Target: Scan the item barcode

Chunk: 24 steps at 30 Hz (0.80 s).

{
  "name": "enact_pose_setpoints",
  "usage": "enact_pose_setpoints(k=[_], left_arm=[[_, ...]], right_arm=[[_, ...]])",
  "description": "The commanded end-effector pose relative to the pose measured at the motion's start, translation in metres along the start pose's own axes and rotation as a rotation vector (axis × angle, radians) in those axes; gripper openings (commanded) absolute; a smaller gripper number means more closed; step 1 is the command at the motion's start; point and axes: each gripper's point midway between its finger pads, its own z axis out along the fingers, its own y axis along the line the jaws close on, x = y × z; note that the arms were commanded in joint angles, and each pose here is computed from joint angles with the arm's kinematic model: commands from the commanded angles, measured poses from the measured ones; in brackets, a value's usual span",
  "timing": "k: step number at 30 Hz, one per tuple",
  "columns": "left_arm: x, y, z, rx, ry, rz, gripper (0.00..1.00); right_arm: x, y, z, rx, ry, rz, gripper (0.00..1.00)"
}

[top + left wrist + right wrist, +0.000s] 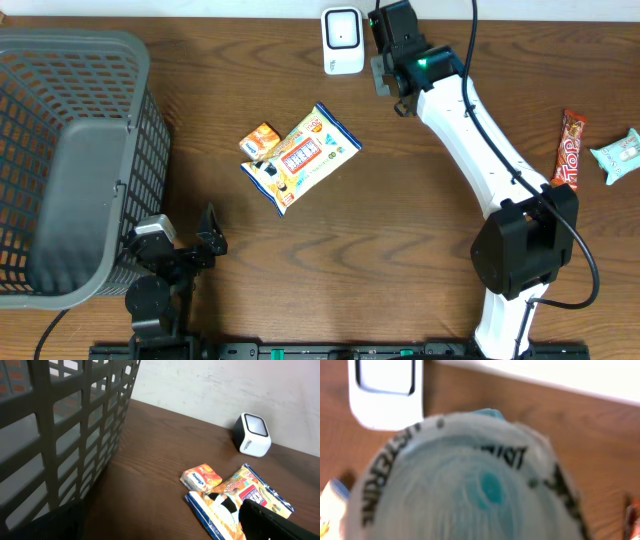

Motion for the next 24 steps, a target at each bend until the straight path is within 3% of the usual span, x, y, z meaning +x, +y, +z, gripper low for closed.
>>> enact_pose_setpoints(k=[1,15,24], left_arm=[[0.013,0.004,0.002,-0.013,0.031,0.000,0.98],[0.013,0.004,0.002,-0.013,0.031,0.000,0.98],[0.013,0.004,0.002,-0.013,0.031,0.000,0.98]], right_arm=[[-0.042,-0.025,-0.024,0.169,-0.151,-0.005,0.01],[-0.101,0.034,-0.003,0.561,-0.395,-0.304,0.01],[-0.117,0.066,0.033,0.707,-0.396,-0.447,0.01]])
